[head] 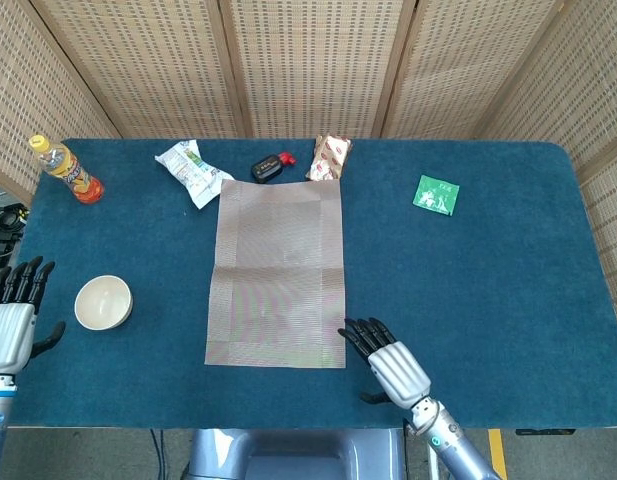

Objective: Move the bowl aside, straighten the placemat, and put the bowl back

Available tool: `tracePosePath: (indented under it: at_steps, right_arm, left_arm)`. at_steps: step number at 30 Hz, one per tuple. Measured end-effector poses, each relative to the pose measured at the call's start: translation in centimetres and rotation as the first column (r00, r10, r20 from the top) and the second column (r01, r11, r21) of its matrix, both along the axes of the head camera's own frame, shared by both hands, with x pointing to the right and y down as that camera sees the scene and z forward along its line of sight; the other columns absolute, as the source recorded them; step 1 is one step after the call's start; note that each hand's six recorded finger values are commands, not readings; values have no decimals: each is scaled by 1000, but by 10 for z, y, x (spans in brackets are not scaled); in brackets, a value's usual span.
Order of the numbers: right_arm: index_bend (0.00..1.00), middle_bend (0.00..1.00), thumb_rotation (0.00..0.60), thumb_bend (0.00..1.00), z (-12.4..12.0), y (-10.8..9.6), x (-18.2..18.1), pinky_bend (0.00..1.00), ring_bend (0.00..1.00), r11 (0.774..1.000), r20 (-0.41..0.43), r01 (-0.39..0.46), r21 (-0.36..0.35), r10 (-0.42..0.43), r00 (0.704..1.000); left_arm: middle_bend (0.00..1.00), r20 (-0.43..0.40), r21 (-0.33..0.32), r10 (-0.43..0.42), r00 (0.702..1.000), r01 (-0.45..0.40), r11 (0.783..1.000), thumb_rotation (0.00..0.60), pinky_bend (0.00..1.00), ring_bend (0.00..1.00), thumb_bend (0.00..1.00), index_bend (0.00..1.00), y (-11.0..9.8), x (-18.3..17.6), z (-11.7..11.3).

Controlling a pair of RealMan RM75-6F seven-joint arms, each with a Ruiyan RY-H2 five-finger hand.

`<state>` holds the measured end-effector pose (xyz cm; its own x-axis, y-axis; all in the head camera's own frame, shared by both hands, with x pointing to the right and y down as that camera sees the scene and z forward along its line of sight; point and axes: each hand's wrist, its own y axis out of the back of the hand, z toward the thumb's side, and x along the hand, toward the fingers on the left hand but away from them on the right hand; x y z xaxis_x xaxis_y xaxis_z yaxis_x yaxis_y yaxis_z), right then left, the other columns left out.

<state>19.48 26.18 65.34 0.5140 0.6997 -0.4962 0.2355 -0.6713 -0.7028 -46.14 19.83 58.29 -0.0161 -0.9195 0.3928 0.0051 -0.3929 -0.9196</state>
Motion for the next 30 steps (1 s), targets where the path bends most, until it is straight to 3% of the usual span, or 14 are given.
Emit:
tracePosePath:
  at_steps: [10, 30]
  right_arm:
    - [0, 0, 600, 0, 18, -9, -13, 0, 0, 998, 6, -37, 55, 37, 999]
    - [1, 0, 600, 0, 55, -9, -35, 0, 0, 998, -24, -50, -31, 49, 998]
  left_arm:
    - [0, -3, -12, -1, 1000, 1, 1000, 600, 0, 0, 296, 23, -1, 0, 5]
    - [0, -14, -28, -16, 1000, 16, 999, 600, 0, 0, 296, 23, -5, -4, 12]
